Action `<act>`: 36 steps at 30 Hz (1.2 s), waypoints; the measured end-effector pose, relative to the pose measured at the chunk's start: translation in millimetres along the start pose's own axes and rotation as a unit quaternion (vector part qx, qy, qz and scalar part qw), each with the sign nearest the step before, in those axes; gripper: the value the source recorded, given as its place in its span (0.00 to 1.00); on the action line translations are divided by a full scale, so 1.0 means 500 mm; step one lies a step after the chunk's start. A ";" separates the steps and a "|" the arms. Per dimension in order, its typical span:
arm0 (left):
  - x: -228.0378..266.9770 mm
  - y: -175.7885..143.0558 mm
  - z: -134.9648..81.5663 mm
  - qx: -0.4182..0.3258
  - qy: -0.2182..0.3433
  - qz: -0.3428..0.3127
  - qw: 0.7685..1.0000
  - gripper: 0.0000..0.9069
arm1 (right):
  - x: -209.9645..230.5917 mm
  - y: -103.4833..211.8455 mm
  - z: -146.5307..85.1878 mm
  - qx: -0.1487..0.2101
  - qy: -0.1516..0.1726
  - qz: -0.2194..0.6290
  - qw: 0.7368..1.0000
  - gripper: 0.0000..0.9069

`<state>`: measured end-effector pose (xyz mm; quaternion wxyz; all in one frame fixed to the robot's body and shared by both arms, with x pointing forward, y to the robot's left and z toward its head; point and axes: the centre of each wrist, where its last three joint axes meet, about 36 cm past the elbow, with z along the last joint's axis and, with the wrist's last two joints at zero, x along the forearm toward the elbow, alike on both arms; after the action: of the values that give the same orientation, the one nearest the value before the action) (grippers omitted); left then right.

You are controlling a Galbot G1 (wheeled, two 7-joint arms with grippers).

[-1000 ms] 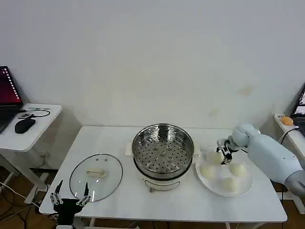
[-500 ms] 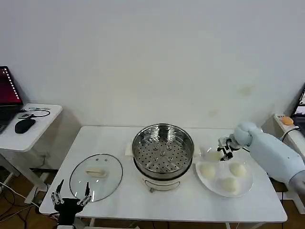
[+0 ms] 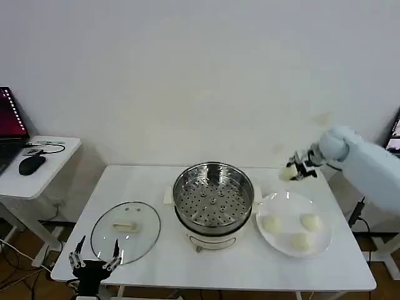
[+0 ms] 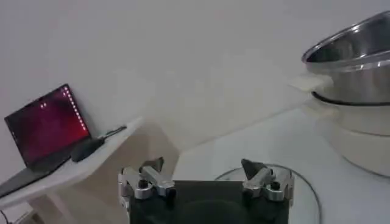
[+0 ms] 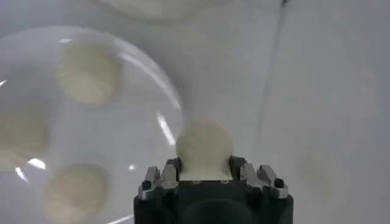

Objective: Take steamed baozi put them in steamer then cover it.

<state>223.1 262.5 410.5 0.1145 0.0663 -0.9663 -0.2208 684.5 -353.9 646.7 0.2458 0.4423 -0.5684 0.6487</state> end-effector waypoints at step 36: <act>-0.004 0.028 0.020 -0.011 0.014 -0.020 1.000 1.00 | -0.126 -0.076 -0.426 0.421 -0.149 -0.044 0.894 0.59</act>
<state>221.7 279.6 407.7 0.1248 0.0873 -0.9606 -0.2325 683.8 -130.2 620.7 -0.0228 0.6200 -0.2517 0.7428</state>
